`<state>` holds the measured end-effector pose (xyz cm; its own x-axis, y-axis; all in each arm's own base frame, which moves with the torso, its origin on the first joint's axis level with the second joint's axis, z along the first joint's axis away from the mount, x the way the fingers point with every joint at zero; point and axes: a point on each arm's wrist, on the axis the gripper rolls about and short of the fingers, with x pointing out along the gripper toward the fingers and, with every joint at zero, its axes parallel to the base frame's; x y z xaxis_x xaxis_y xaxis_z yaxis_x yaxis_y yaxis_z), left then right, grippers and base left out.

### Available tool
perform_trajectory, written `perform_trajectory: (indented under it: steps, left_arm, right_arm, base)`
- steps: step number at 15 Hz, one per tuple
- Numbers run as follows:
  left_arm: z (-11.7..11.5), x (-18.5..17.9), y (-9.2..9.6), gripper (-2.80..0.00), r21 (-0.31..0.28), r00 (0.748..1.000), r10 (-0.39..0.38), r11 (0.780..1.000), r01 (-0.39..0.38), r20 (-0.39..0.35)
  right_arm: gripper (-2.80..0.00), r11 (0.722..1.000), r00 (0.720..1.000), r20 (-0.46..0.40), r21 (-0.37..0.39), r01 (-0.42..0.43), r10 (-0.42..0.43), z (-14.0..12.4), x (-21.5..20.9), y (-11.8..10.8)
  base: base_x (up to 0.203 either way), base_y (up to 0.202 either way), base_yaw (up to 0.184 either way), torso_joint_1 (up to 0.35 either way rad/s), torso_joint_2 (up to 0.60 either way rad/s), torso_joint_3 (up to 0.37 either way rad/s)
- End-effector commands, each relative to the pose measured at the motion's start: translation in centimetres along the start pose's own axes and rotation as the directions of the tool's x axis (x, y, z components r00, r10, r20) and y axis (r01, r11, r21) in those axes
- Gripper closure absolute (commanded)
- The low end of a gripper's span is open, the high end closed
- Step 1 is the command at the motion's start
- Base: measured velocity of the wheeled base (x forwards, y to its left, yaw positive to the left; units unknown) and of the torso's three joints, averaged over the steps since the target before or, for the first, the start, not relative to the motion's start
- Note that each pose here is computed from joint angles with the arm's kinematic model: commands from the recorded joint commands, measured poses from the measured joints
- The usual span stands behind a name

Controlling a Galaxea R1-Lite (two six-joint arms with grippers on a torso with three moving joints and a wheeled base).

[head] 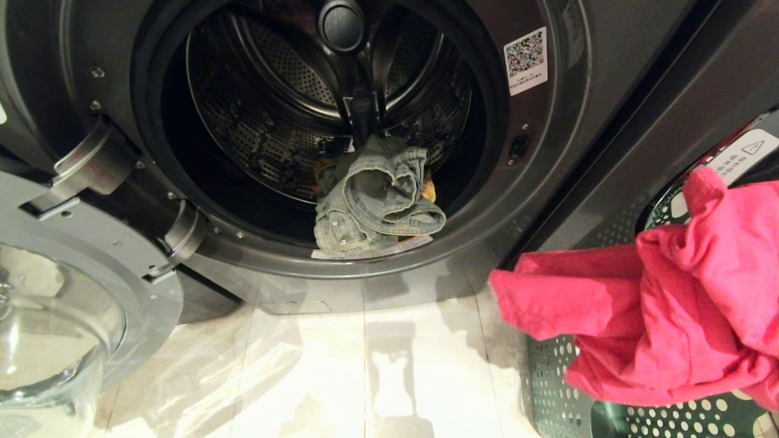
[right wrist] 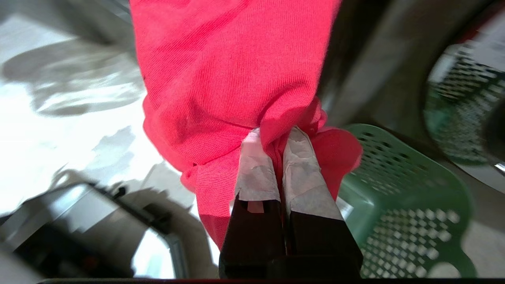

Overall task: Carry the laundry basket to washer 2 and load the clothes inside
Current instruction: Place the clothes into the washing machine

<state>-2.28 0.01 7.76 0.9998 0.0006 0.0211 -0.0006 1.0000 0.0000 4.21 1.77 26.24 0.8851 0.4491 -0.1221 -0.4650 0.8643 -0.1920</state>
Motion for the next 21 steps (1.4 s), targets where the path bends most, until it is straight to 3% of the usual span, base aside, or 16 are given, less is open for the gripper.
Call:
perform_trajectory:
  steps: [1,6,16,21]
  left_arm:
    - [-0.2,0.1,0.0,0.00,0.000,1.000,0.001,1.000,-0.001,-0.007]
    - [-0.2,0.1,0.0,0.00,0.000,1.000,0.001,1.000,-0.001,-0.007]
    - [-0.2,0.1,0.0,0.00,0.000,1.000,0.001,1.000,-0.001,-0.007]
    - [-0.2,0.1,0.0,0.00,0.000,1.000,0.000,1.000,0.000,-0.007]
  right_arm:
    - [0.00,0.996,0.996,-0.014,-0.012,-0.085,0.085,0.1,0.5,0.3]
    - [0.00,0.978,0.969,-0.142,-0.015,-0.208,0.204,-0.3,4.3,1.0]
    - [0.00,0.968,0.960,-0.141,-0.040,-0.249,0.241,-1.9,4.5,1.4]
    - [0.00,0.956,0.961,-0.131,-0.135,-0.262,0.244,-2.5,4.9,1.6]
  base:
    - [0.000,0.000,0.000,0.000,0.00,0.000]
    - [0.000,0.000,0.000,0.000,0.00,0.000]
    - [0.000,0.000,0.000,0.000,0.00,0.000]
    - [0.000,0.000,0.000,0.000,0.00,0.000]
